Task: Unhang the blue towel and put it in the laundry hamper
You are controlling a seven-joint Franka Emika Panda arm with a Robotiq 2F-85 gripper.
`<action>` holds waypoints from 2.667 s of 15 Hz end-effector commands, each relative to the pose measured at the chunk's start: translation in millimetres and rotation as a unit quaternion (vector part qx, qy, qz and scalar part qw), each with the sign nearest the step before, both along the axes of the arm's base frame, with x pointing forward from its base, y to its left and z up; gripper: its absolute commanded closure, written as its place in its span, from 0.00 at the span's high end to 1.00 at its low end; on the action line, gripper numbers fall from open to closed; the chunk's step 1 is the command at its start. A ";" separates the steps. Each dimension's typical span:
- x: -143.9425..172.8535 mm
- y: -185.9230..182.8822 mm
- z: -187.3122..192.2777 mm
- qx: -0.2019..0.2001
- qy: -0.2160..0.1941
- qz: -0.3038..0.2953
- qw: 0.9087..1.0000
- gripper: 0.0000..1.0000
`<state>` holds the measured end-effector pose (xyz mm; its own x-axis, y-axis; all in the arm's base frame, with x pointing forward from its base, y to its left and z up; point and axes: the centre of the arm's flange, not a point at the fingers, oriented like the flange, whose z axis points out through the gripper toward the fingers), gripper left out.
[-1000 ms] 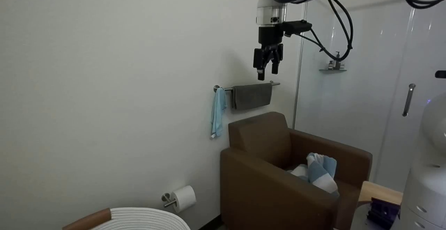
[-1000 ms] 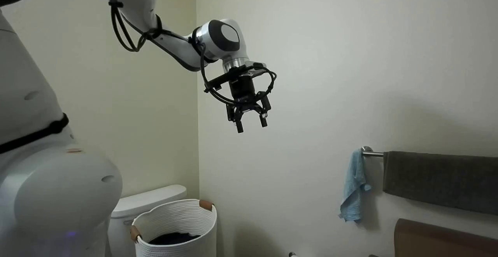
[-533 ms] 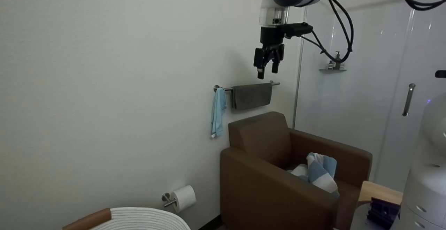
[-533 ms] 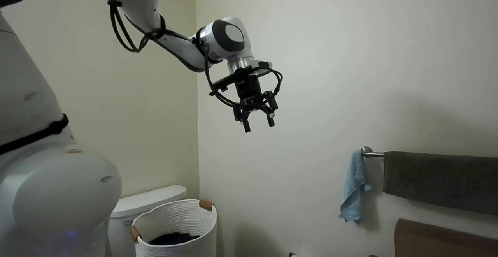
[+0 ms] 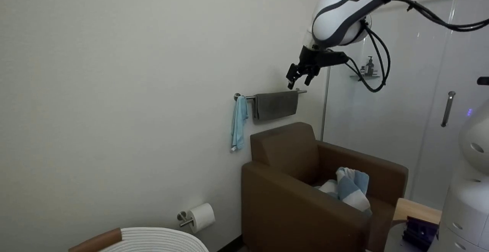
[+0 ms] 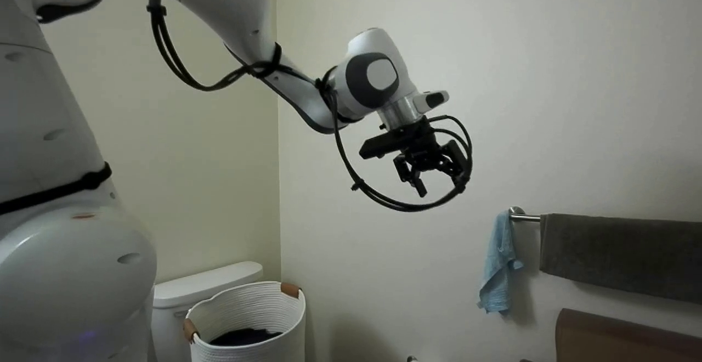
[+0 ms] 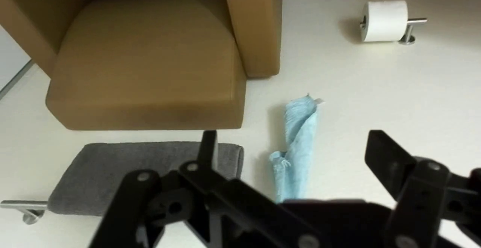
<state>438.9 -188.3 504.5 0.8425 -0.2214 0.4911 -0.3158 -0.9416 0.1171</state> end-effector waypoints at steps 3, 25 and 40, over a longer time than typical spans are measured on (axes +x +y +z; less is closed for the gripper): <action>53.3 -50.9 -58.0 0.009 0.002 -0.001 1.000 1.00; 203.2 -50.5 -120.2 -0.025 -0.177 0.037 0.983 1.00; 205.0 -39.6 -122.4 -0.011 -0.161 0.003 0.987 1.00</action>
<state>648.0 -222.5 392.1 0.6191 -0.1775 0.7650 -0.3264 -0.9441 0.0451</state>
